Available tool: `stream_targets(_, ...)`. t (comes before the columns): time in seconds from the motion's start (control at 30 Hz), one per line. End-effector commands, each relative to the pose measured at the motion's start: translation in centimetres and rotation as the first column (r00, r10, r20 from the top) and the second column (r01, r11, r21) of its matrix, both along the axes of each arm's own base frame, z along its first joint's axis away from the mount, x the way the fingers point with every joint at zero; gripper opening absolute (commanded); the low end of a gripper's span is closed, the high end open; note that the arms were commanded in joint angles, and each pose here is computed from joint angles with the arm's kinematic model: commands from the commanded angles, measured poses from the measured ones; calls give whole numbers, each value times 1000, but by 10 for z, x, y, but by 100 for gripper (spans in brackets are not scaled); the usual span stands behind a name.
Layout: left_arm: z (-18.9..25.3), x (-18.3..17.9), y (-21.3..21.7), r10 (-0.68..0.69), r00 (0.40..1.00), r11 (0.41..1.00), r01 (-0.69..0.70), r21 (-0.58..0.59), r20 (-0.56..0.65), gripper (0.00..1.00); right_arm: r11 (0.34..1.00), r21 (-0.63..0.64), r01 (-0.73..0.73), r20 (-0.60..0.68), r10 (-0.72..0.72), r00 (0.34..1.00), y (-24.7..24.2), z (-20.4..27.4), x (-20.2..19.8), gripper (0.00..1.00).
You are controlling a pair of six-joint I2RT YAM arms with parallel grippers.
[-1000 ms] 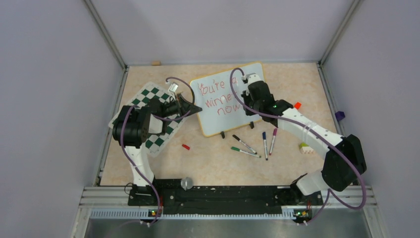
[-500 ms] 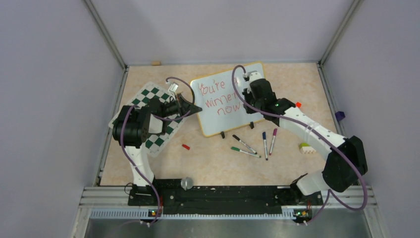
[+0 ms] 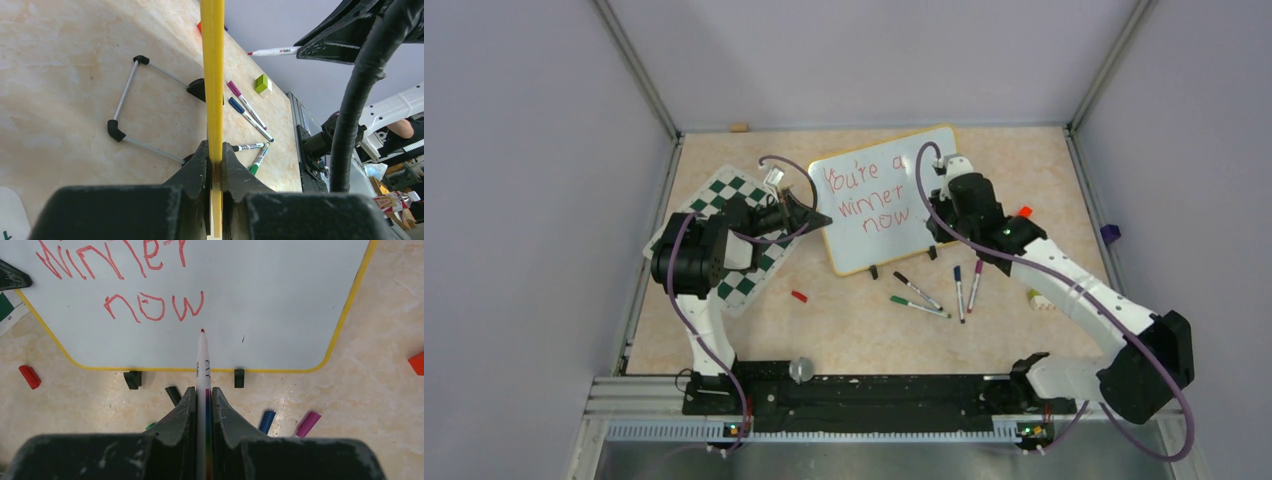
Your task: Write a sentence on the whiteboard
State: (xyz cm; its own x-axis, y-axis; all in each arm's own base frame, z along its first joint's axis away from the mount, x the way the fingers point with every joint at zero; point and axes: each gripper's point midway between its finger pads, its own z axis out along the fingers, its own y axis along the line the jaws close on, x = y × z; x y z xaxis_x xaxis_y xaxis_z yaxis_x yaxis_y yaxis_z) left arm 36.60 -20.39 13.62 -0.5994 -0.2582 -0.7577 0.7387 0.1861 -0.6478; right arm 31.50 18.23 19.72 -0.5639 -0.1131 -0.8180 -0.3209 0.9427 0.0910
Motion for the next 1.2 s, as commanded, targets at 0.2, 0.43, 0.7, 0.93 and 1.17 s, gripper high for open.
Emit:
stream_targets(0.2,22,5,2,3,988,1000,-4,8,154,0,998,26,54,5,-54,999,7,-4,24,0)
stream_targets(0.43,22,5,2,4,988,1000,-5,7,153,0,998,12,58,4,-58,998,9,-8,32,0)
stream_targets(0.7,21,5,2,2,988,1000,-3,8,155,0,999,9,53,14,-53,998,13,-6,38,0)
stream_targets(0.93,21,5,2,3,989,1000,-4,7,151,0,999,-1,52,19,-52,998,16,-8,46,0)
stream_targets(1.17,21,5,2,2,988,1000,-3,10,156,0,999,-5,49,2,-49,999,15,-14,43,0)
